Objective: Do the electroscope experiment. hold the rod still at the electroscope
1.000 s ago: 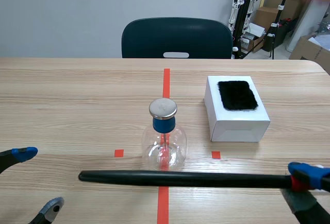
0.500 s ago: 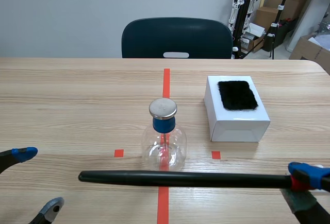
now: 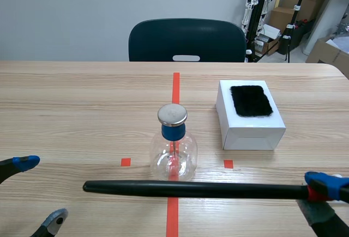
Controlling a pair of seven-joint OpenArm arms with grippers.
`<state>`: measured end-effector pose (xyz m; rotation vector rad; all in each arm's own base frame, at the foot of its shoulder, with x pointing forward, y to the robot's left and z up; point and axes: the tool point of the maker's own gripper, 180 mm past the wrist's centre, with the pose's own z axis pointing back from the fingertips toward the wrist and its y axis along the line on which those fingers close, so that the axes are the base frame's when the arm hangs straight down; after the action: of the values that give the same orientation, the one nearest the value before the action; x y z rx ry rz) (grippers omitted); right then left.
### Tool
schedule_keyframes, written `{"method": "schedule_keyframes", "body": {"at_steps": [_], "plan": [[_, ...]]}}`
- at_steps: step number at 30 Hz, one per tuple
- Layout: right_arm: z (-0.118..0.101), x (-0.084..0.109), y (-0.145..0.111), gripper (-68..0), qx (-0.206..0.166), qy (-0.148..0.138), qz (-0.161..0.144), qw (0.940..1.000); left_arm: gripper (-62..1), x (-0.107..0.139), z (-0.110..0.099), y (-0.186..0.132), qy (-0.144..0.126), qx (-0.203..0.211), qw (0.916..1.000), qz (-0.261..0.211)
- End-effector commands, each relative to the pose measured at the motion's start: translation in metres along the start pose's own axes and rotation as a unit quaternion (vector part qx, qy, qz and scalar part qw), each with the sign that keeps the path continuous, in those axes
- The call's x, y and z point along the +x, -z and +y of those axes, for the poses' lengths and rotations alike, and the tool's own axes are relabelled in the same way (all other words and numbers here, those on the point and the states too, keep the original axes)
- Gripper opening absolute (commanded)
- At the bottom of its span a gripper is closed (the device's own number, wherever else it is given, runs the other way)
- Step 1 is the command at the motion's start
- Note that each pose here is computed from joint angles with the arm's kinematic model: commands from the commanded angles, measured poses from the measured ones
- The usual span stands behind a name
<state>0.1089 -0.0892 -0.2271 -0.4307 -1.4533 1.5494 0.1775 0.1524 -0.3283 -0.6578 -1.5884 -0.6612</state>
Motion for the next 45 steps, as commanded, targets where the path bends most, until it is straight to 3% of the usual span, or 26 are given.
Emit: {"method": "schedule_keyframes", "body": {"at_steps": [1,45], "plan": [[-0.0097,0.0032,0.0023,-67.3,-0.017,-0.002,-0.006,0.9998,1.4,0.0136,0.004,0.0011,0.007,0.003,0.9995,-0.032],[-0.0086,0.0051,0.0023,-67.3,-0.014,0.0,-0.012,0.9998,1.4,0.0136,0.004,0.0011,0.007,0.003,0.9995,-0.032]]}}
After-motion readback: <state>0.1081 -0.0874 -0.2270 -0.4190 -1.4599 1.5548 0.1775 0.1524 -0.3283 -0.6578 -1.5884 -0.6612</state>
